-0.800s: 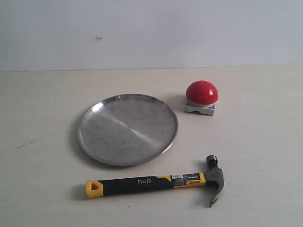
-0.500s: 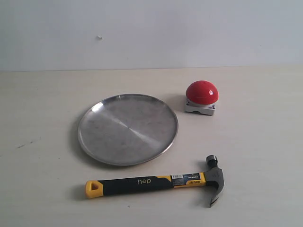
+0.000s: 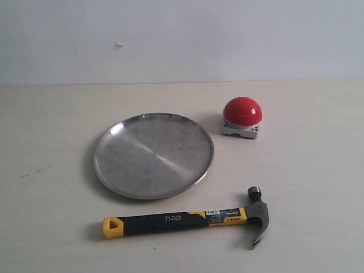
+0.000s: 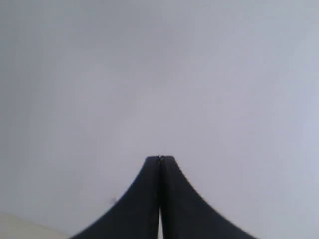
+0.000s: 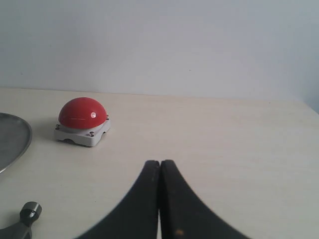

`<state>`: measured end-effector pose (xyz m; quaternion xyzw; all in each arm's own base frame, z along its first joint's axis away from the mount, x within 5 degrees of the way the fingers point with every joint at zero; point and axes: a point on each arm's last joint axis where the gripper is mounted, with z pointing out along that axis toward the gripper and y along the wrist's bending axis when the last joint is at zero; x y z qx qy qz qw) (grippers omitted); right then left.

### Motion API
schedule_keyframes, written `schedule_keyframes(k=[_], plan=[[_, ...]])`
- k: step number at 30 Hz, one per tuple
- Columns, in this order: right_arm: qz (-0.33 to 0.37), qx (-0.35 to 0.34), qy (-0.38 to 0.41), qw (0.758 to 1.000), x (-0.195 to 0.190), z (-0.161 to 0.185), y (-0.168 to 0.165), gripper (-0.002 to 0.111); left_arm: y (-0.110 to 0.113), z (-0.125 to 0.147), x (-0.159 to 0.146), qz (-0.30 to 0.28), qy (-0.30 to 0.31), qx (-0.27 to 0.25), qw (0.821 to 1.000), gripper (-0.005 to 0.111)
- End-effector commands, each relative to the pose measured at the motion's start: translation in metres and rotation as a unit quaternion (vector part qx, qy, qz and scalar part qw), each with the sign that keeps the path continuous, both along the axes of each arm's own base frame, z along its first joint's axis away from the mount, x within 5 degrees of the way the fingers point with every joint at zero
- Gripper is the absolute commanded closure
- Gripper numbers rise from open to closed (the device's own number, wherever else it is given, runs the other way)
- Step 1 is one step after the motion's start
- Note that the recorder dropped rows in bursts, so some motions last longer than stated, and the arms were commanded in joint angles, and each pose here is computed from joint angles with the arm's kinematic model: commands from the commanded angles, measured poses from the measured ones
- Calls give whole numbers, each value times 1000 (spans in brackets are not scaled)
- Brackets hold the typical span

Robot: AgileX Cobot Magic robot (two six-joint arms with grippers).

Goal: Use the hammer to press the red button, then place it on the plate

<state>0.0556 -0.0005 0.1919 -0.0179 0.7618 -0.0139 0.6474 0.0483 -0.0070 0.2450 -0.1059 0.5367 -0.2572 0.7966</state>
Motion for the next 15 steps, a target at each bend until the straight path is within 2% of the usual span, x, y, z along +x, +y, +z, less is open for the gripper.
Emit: schedule_keyframes(k=[1,4,6,8,12,15], plan=[[-3,-1,-2,1000,0,-1,0,108,0,50,-4,-9,-19,-23,1000,107],[-3,-1,-2,1000,0,-1,0,108,-1,80,25,24,83,58,995,107],[-3,-1,-2,1000,0,-1,0,108,0,89,56,46,173,101,979,107],[-3,-1,-2,1000,0,-1,0,108,-1,89,80,53,229,142,962,107],[-3,-1,-2,1000,0,-1,0,108,-16,79,123,24,327,258,909,107],[-3,-1,-2,1000,0,-1,0,108,-37,67,153,-20,398,334,855,107]])
